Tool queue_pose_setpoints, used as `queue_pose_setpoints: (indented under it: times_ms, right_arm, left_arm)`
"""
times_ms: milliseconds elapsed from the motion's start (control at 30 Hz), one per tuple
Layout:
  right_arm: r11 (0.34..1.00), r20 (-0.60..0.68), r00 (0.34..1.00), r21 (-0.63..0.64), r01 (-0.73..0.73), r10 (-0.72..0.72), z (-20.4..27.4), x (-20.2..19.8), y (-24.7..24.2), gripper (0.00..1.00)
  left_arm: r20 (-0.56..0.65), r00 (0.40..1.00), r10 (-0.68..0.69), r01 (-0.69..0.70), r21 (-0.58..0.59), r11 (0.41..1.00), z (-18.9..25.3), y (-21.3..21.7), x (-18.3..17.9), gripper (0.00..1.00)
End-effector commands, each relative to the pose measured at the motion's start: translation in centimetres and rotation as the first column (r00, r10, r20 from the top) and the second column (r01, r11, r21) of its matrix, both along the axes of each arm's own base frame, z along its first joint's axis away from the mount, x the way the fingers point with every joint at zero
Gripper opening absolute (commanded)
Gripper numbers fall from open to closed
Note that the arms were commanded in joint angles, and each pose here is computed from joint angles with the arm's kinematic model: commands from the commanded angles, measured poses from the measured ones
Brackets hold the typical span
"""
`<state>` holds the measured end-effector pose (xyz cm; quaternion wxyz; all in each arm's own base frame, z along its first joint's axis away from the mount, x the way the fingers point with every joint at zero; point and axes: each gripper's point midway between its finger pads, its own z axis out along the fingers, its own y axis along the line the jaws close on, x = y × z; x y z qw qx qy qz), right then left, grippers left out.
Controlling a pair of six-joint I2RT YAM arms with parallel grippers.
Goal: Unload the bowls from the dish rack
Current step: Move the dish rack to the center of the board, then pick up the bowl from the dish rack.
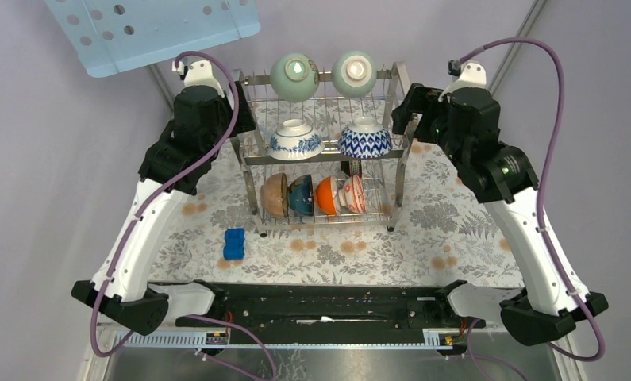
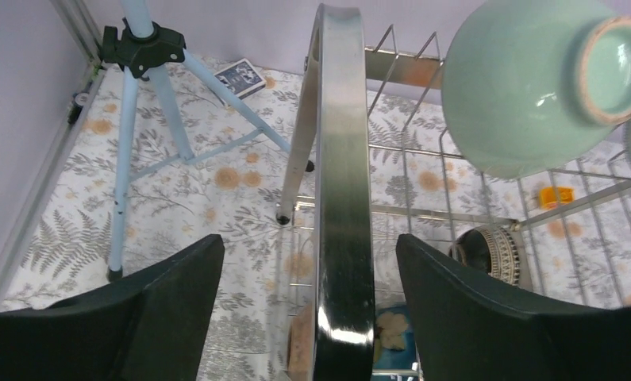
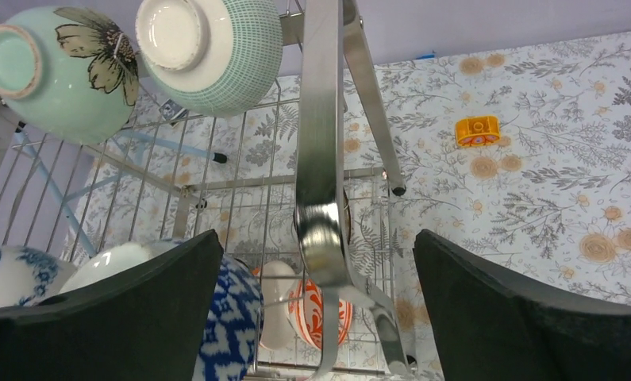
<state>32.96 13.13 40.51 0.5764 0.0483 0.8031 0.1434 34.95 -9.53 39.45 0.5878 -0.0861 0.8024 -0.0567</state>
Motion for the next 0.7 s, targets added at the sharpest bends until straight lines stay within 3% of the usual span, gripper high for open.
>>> queue_pose_setpoints:
  times_ms: [0, 67, 233, 467, 567, 667]
  right_arm:
    - [0.998, 0.049, 0.998, 0.04, -0.039, 0.037, 3.0, -2.5, -0.4, 1.0]
    - [0.998, 0.062, 0.997, 0.05, -0.05, 0.047, 3.7, -3.5, -0.7, 1.0]
    - [0.989, 0.143, 0.984, 0.09, -0.116, 0.103, 3.8, -7.0, -1.3, 1.0]
    - [0.927, 0.29, 0.914, 0.163, -0.338, 0.283, 2.6, -13.0, -0.1, 1.0]
    - [0.895, 0.24, 0.911, 0.22, -0.388, 0.336, 0.0, -14.8, 0.7, 1.0]
    - [0.894, 0.099, 0.926, 0.241, -0.379, 0.366, -4.1, -15.5, 0.9, 1.0]
  left_arm:
    - [0.082, 0.997, 0.012, -0.008, -0.059, 0.998, 3.3, 0.8, -1.6, 0.92]
    - [0.099, 0.995, 0.016, -0.009, -0.066, 0.998, 4.1, 1.2, -2.3, 0.99]
    - [0.153, 0.988, 0.007, 0.008, -0.1, 0.995, 6.6, 2.2, -5.3, 0.99]
    - [0.222, 0.971, 0.094, -0.027, -0.287, 0.957, 6.3, 4.9, -11.2, 0.99]
    - [0.202, 0.974, 0.106, -0.031, -0.346, 0.938, 5.0, 5.2, -12.7, 0.99]
    - [0.137, 0.979, 0.153, -0.099, -0.334, 0.937, 2.3, 6.4, -13.7, 0.99]
